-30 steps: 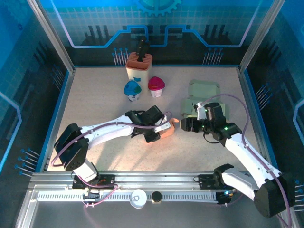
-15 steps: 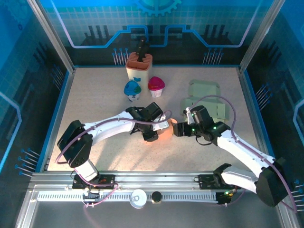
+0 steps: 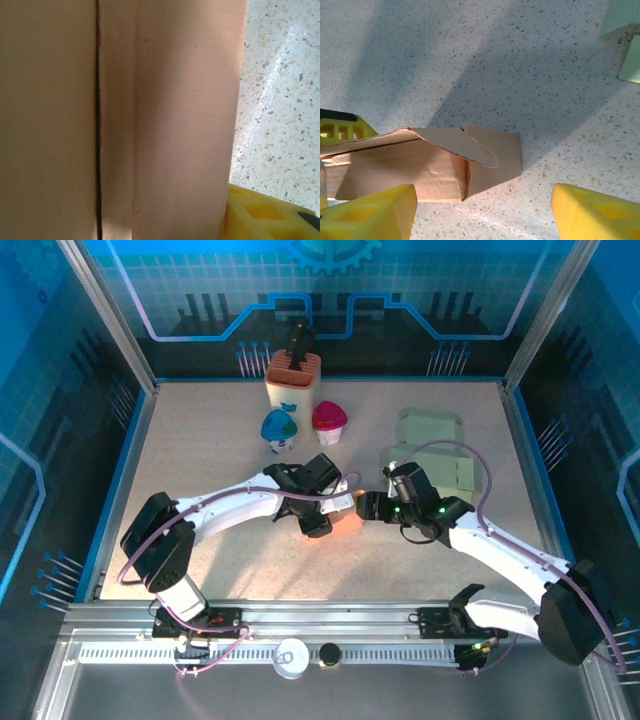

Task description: Fold the paper box

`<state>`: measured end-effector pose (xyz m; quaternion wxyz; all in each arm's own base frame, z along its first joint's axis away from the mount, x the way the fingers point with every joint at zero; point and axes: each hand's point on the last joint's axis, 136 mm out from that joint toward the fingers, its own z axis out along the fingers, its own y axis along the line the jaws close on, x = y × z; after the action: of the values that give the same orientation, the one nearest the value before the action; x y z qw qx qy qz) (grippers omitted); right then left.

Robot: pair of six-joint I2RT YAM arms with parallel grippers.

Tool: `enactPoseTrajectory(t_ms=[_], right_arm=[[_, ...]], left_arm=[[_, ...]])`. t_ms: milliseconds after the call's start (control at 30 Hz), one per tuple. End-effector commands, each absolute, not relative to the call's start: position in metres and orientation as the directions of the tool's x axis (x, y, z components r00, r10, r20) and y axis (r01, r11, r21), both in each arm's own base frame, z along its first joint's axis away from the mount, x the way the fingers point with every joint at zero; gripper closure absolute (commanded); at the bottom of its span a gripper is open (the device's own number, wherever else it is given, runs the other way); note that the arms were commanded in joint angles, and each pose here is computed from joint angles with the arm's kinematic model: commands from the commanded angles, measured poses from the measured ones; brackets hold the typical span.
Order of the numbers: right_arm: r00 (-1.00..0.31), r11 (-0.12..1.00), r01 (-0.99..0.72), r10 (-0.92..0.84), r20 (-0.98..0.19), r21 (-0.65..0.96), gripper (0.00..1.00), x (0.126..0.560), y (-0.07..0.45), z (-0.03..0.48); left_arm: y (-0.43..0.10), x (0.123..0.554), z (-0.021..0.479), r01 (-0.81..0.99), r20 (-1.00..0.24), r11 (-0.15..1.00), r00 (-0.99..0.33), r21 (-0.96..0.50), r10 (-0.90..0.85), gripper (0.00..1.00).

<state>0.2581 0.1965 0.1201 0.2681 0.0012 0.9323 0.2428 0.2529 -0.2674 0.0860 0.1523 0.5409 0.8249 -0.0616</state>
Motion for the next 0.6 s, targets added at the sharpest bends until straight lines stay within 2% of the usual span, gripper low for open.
enactPoseTrajectory(t_ms=[0,467,567], right_arm=[[-0.847,0.891,-0.089,0.167,-0.504,0.444,0.29,0.265,0.2,0.118],[-0.873,0.936,-0.031,0.145,-0.466,0.349,0.44,0.263,0.193,0.089],[-0.884,0.944,-0.015,0.142,-0.446,0.33,0.44,0.261,0.192,0.085]], left_arm=[[-0.27,0.255,0.094,0.919,-0.359,0.39,-0.347,0.053,0.867,0.48],[-0.273,0.258,0.101,0.919,-0.391,0.388,-0.333,0.068,0.858,0.45],[-0.274,0.26,0.103,0.918,-0.4,0.389,-0.329,0.076,0.855,0.44]])
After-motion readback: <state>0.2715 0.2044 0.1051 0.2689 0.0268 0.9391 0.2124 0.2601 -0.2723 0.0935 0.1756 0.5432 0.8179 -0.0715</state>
